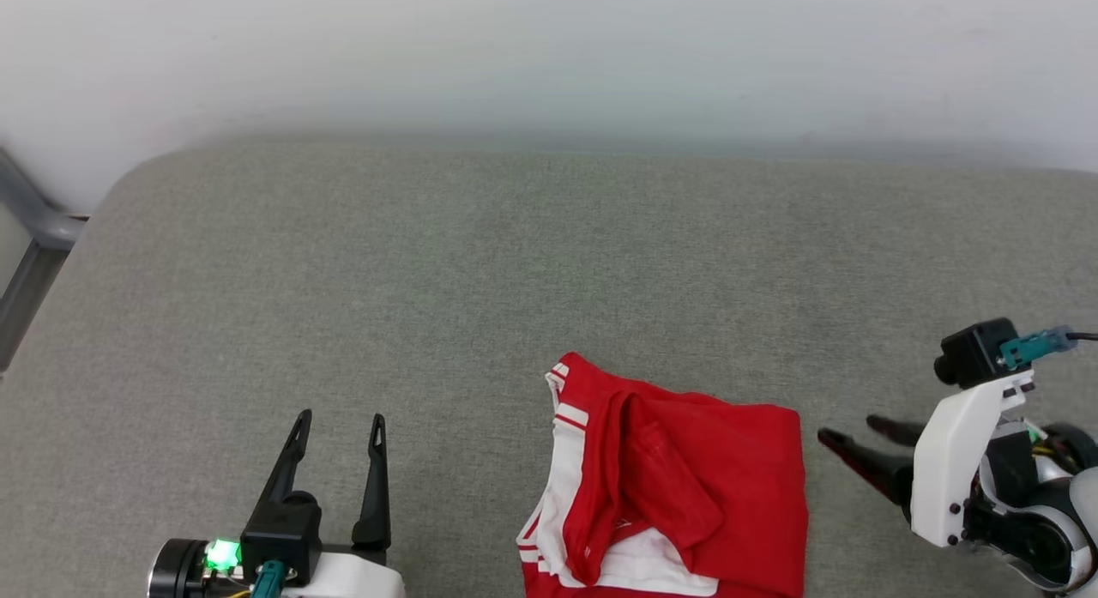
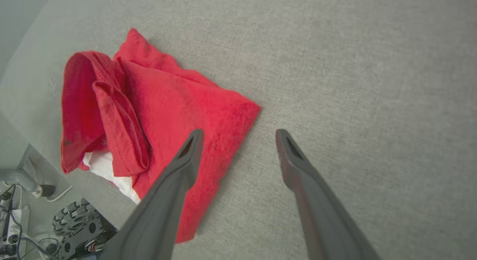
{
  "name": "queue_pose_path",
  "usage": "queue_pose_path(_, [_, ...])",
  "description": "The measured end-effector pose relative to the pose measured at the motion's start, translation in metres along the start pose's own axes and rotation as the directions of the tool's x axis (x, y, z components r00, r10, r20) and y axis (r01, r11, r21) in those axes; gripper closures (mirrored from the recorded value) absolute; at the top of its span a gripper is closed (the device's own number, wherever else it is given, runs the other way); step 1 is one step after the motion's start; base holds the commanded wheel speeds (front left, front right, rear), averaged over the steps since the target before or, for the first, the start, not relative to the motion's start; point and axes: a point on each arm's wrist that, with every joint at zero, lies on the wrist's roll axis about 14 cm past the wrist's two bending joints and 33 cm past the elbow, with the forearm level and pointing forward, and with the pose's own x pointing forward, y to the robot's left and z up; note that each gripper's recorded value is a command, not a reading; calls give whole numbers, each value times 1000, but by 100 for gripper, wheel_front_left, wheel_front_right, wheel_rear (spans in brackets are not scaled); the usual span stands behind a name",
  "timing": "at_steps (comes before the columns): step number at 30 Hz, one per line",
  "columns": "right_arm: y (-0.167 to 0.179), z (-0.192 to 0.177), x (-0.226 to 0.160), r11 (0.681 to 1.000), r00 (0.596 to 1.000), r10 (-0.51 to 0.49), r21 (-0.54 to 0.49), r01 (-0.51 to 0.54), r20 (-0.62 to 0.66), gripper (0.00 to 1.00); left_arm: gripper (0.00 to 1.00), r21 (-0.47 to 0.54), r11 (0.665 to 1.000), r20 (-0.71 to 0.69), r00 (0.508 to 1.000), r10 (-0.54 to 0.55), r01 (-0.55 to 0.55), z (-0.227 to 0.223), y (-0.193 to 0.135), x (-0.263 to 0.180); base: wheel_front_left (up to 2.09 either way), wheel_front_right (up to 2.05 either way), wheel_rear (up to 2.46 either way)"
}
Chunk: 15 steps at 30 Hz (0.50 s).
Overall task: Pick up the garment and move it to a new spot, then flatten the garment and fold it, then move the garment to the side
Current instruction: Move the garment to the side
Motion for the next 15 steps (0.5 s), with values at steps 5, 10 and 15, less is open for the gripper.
queue_pose_path(5, [16,-38,16,992,980,94,99,-78,-176,0,0,-3,1000,-12,1000,15,-15,-4,3,3,0,0,0])
queue_pose_path(10, [28,-63,33,982,958,144,152,-108,-250,0,0,-3,1000,-27,999,21,-22,-8,5,7,0,0,0])
queue_pose_path(15, [35,-79,49,974,941,170,192,-116,-291,0,0,-2,1000,-36,999,30,-30,-12,7,12,0,0,0])
